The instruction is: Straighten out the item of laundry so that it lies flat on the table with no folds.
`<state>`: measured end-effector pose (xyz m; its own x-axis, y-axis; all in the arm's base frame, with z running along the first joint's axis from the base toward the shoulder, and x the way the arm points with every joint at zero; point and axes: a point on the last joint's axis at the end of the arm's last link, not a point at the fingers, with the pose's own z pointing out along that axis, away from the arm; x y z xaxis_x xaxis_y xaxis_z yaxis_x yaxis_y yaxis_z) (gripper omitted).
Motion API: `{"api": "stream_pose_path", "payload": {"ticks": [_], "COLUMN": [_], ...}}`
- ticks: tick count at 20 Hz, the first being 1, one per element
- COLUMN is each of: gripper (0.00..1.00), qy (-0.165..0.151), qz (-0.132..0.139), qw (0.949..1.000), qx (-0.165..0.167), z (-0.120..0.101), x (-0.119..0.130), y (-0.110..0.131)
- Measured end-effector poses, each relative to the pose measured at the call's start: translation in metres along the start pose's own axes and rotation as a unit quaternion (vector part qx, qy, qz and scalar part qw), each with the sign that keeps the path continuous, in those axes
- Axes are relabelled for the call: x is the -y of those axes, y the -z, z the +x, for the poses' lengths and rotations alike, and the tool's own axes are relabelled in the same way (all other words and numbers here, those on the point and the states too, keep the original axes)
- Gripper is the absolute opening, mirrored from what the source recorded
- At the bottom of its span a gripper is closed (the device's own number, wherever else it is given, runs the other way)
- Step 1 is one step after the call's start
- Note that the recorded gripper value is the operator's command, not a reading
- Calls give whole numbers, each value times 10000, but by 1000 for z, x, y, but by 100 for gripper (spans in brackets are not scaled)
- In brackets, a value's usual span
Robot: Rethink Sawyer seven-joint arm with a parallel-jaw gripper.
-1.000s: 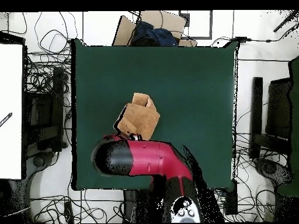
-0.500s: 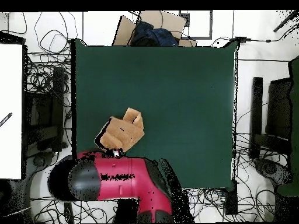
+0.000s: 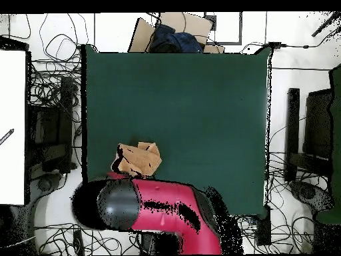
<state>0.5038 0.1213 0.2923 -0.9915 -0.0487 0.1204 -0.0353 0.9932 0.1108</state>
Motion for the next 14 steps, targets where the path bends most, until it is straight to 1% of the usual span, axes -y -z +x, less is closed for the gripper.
{"api": "stream_pose_path", "payload": {"ticks": [4,6,9,14], "gripper": [0,0,0,0], "qy": [-334,-447,-446,-326], "qz": [-88,-99,-23,116], "qw": [9994,9989,9990,9993], "qx": [-71,-73,-9,114], "z": [-7,-10,-14,-23], "x": [33,46,55,58], "y": [-3,-3,1,7]}}
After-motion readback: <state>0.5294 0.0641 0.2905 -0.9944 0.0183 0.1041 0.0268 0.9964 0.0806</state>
